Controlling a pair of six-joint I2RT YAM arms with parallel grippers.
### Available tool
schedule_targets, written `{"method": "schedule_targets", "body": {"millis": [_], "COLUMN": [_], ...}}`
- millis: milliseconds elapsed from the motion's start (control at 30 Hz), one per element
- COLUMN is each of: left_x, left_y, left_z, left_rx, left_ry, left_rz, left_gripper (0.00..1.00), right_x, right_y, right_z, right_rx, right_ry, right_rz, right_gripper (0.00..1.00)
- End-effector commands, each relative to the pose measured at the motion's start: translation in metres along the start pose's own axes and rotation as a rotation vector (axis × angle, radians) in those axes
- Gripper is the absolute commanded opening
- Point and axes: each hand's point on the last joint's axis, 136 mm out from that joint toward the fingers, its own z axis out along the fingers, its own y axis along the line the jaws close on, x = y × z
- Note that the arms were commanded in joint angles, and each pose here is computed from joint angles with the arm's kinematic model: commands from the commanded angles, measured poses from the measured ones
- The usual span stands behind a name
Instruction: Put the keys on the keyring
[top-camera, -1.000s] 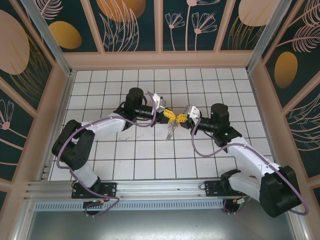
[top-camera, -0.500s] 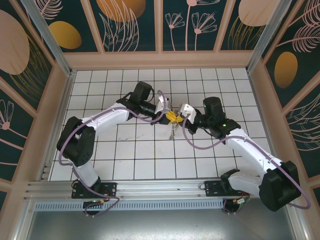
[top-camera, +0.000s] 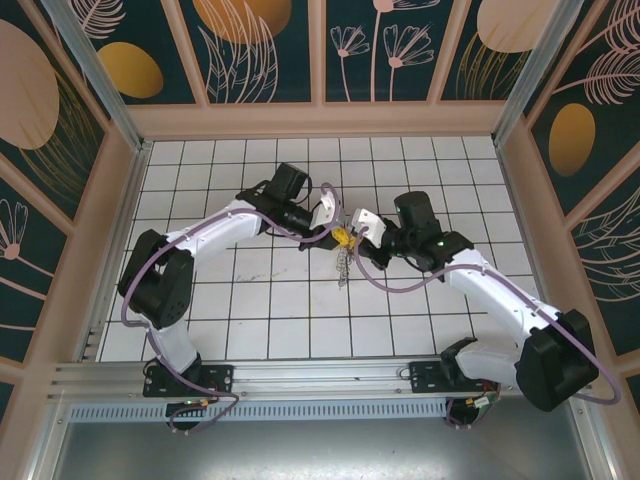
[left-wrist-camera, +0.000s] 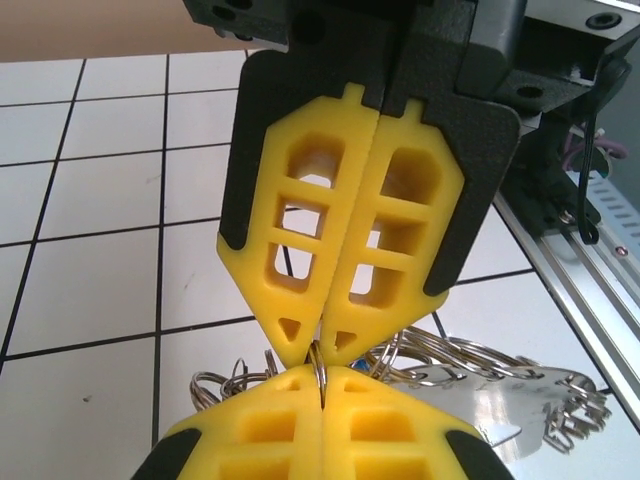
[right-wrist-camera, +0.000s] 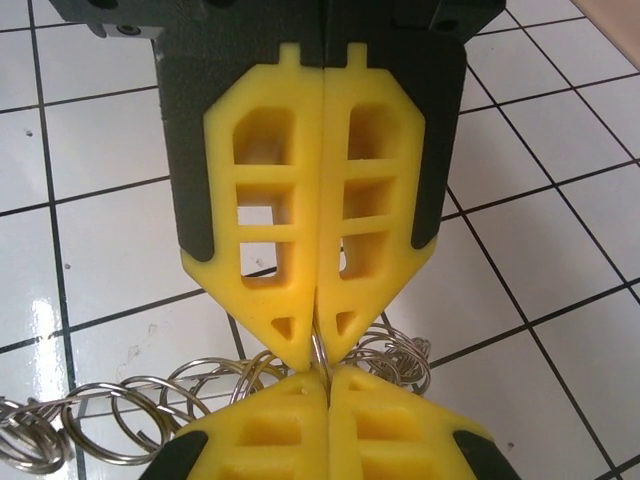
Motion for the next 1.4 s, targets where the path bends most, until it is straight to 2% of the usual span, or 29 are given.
{"method": "schedule_targets", "body": {"millis": [0, 33, 267, 633, 700, 800, 1000, 1067, 1367], "left_x": [-0.026, -0.032, -0.069, -0.081, -0.082, -0.078, -0.055, -0.043, -0.003], "left_y": [-0.018, -0.020, -0.038, -0.049, -0.048, -0.043, -0.033, -0.027, -0.011], "left_z": [0.000, -0.002, -0.018, -0.025, -0.025, -0.022, -0.013, -0.009, 0.004], "left_rx": [0.066, 0.066, 0.113, 0.167, 0.162, 0.138, 0.078, 0.052, 0.027], "left_ry": [-0.136, -0.164, -0.317, -0.358, -0.360, -0.349, -0.258, -0.208, -0.032], "left_rz": [0.016, 0.026, 0.090, 0.128, 0.128, 0.120, 0.092, 0.078, 0.011], "left_gripper": [0.00, 0.00, 0.00, 0.00, 0.00, 0.00, 0.00, 0.05, 0.15], "right_x": [-0.035, -0.033, -0.026, -0.043, -0.042, -0.041, -0.038, -0.034, -0.025], "right_y": [-0.012, -0.011, 0.000, -0.001, -0.001, -0.005, -0.011, -0.015, -0.019], "right_z": [-0.011, -0.013, -0.024, -0.036, -0.034, -0.031, -0.030, -0.027, -0.013], "right_rx": [0.046, 0.041, 0.017, 0.038, 0.041, 0.041, 0.056, 0.060, 0.046], "right_ry": [-0.149, -0.171, -0.338, -0.521, -0.535, -0.522, -0.429, -0.364, -0.102], "right_rz": [-0.078, -0.067, -0.045, -0.044, -0.038, -0.020, -0.037, -0.033, -0.050], "right_gripper": [0.04, 0.08, 0.16, 0.14, 0.08, 0.00, 0.00, 0.00, 0.00]}}
